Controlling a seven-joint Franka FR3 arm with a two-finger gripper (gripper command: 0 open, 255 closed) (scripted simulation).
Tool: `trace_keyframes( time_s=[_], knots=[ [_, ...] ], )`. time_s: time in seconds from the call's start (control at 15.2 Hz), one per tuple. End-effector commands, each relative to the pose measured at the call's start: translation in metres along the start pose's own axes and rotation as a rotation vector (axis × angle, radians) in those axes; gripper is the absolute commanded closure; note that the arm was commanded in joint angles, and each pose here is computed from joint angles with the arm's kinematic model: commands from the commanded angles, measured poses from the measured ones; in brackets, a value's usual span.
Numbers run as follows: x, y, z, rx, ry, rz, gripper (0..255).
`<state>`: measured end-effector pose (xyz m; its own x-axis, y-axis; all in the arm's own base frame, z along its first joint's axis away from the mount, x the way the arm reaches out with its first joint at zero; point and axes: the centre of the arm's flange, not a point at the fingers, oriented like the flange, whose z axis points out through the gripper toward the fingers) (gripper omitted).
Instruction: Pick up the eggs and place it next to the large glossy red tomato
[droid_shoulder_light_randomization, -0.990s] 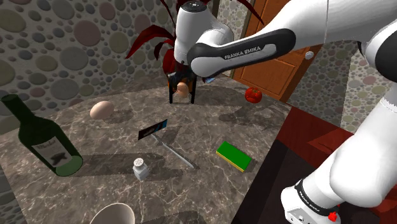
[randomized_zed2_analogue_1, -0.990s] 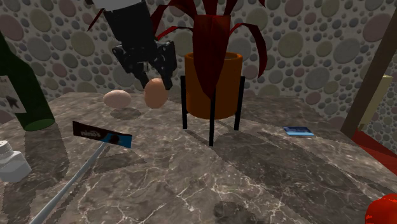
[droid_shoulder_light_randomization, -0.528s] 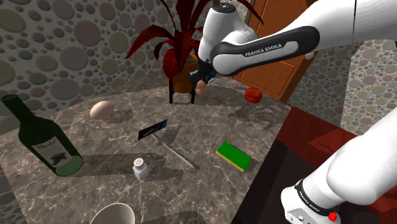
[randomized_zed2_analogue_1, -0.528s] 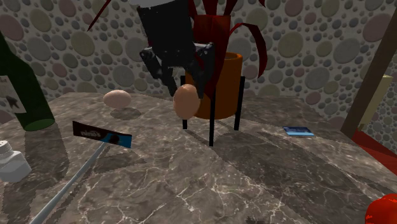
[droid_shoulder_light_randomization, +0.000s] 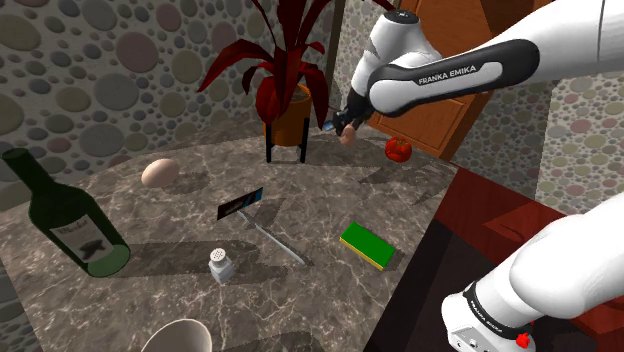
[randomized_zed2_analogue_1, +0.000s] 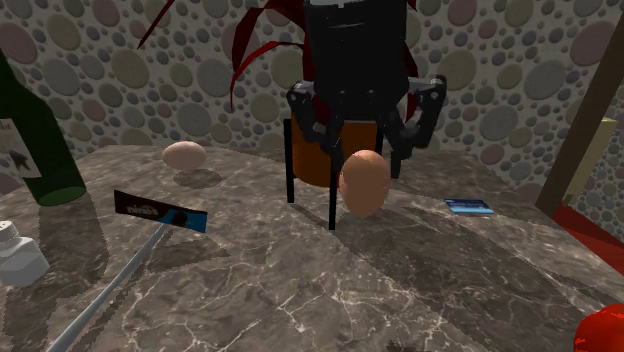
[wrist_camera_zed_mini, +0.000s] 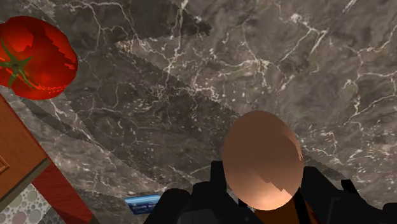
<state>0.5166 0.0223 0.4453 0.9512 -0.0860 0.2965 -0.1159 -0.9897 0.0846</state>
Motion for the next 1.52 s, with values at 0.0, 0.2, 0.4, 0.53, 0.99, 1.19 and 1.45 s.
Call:
trace_keyframes(
  time_s=[0.0, 0.2, 0.4, 0.53, 0.99, 1.19, 1.45],
  knots=[
    [-0.005, 0.026, -0.001, 0.0, 0.001, -0.002, 255],
    [-0.015, 0.065, -0.001, 0.0, 0.001, -0.002, 255],
    [-0.024, 0.103, 0.0, 0.0, 0.001, -0.002, 255],
    [-0.03, 0.129, 0.0, 0.0, 0.001, -0.002, 255],
    [-0.052, 0.219, 0.001, 0.0, 0.001, -0.002, 255],
    [-0.062, 0.257, 0.002, 0.0, 0.001, -0.002, 255],
    [-0.074, 0.308, 0.002, 0.0, 0.001, -0.002, 255]
  ],
)
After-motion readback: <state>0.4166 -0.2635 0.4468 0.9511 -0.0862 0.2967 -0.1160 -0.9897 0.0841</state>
